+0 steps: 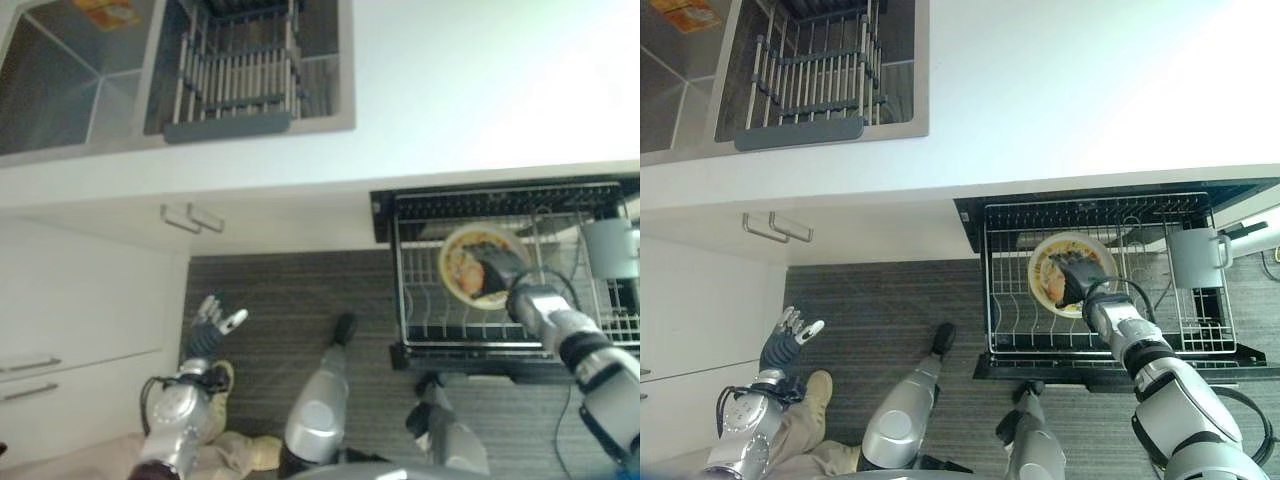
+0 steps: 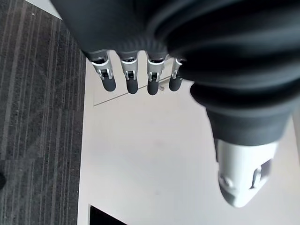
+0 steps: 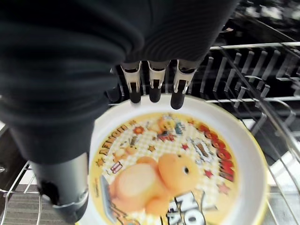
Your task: Place the dishes in the dishwasher.
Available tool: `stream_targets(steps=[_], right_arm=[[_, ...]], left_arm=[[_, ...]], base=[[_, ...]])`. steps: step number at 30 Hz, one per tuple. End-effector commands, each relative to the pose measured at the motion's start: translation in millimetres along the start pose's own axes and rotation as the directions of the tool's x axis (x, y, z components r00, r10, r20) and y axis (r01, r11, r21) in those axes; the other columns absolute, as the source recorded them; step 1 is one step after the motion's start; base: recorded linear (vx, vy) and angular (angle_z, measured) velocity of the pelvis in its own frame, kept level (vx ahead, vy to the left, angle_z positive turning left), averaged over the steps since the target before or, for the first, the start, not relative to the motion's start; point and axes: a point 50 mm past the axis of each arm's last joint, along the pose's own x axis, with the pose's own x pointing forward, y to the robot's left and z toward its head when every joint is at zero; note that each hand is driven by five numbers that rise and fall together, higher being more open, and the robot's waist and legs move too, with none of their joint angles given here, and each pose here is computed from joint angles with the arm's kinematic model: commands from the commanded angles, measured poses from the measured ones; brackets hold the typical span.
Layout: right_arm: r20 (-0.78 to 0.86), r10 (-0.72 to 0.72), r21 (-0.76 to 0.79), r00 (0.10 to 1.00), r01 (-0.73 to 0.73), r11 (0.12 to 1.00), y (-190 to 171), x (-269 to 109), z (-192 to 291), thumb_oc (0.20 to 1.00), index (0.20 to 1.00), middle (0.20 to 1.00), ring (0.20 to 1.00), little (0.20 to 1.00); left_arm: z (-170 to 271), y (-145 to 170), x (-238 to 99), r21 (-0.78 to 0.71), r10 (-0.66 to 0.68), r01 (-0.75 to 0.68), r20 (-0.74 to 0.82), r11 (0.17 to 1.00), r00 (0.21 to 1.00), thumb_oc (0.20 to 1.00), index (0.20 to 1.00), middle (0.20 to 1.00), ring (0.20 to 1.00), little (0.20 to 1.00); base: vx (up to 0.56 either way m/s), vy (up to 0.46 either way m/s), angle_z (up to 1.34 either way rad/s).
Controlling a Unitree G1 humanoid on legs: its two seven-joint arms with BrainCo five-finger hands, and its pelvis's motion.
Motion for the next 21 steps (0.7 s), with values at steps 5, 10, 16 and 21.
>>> stream_targets(steps=[5, 10, 16, 21], right_arm=[[-0.057, -0.047, 0.235, 0.997, 0.06, 0.97, -12.3, 5.9, 1.7, 1.0, 1.0, 1.0, 1.0, 1.0], [-0.072, 0.035, 0.415, 0.997, -0.002, 0.91, -11.3, 5.8, 6.8, 1.0, 1.0, 1.0, 1.0, 1.0], [-0.032, 0.016, 0.587, 0.999, 0.005, 0.81, -23.0, -5.9, 23.8, 1.0, 1.0, 1.0, 1.0, 1.0], [-0.028, 0.009, 0.687, 1.0, 0.013, 0.726, -16.1, -30.6, 20.3, 1.0, 1.0, 1.0, 1.0, 1.0]], left_arm=[[6.5, 0.4, 7.0, 0.057, 0.0, -0.001, 0.017, 0.998, 1.0, 1.0, 1.0, 1.0, 1.0, 1.0], [5.8, 7.1, 4.4, 0.071, 0.037, -0.037, 0.002, 0.997, 0.999, 1.0, 1.0, 1.0, 1.0, 1.0], [8.7, 15.8, -2.1, 0.063, 0.099, -0.1, 0.013, 0.993, 0.995, 1.0, 1.0, 1.0, 1.0, 1.0], [2.2, 24.5, -14.8, 0.057, 0.158, -0.157, -0.011, 0.986, 0.987, 1.0, 1.0, 1.0, 1.0, 1.0]], base=[[0.01, 0.022, -0.04], [0.03, 0.038, -0.12], [0.05, 0.004, -0.14], [0.05, 0.016, -0.13]])
